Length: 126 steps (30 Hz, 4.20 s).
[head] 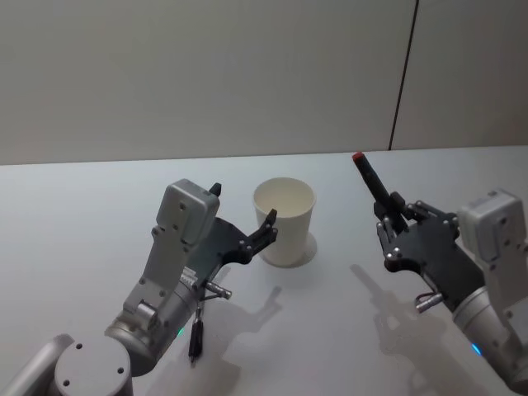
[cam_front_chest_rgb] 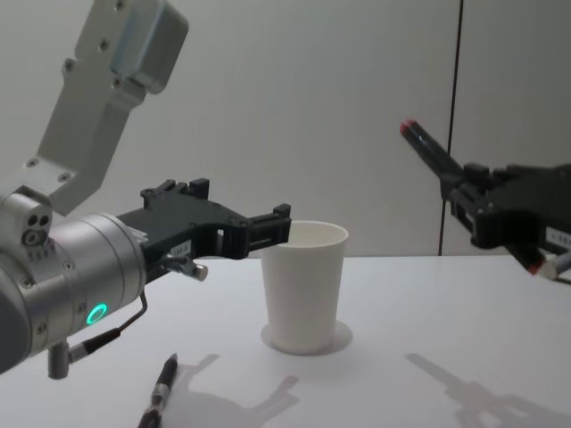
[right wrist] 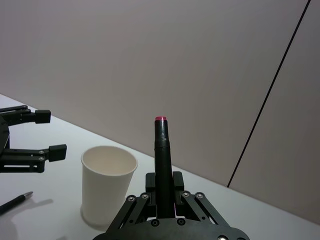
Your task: Place the pen into the pen holder.
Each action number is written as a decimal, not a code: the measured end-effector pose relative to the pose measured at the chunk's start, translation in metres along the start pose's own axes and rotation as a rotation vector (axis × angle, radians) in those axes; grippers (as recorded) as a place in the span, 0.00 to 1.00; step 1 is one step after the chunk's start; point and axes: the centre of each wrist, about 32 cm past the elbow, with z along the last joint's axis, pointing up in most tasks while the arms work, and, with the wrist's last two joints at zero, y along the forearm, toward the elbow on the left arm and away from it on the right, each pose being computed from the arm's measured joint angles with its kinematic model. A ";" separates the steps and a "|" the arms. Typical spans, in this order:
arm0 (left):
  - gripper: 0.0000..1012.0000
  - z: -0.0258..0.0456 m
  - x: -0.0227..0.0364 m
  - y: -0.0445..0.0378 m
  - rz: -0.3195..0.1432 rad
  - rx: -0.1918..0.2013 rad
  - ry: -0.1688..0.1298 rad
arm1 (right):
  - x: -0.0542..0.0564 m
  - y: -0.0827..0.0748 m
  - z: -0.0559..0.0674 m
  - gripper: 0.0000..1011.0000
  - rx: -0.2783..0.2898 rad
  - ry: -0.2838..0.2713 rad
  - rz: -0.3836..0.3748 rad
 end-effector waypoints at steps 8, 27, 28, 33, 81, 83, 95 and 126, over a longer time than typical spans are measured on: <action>0.99 0.0000 0.0000 0.0000 0.000 0.000 0.000 | 0.010 0.005 -0.008 0.18 0.081 -0.045 0.020; 0.99 0.0000 0.0000 0.0000 0.000 0.000 0.000 | 0.032 0.022 -0.026 0.18 0.229 -0.082 0.076; 0.99 0.0000 0.0000 0.0000 0.000 0.000 0.000 | 0.034 0.024 -0.028 0.18 0.245 -0.078 0.085; 0.99 0.0000 0.0000 0.0000 0.000 0.000 0.000 | 0.042 0.034 -0.035 0.18 0.294 -0.069 0.118; 0.99 0.0000 0.0000 0.0000 0.000 0.000 0.000 | 0.095 0.144 -0.078 0.18 0.503 0.104 0.327; 0.99 0.0000 0.0000 0.0000 0.000 0.000 0.000 | 0.095 0.147 -0.077 0.18 0.499 0.109 0.328; 0.99 0.0000 0.0000 0.0000 0.000 0.000 0.000 | 0.086 0.151 -0.069 0.18 0.479 0.109 0.304; 0.99 0.0000 0.0000 0.0000 0.000 0.000 0.000 | 0.034 0.147 -0.051 0.18 0.482 0.079 0.290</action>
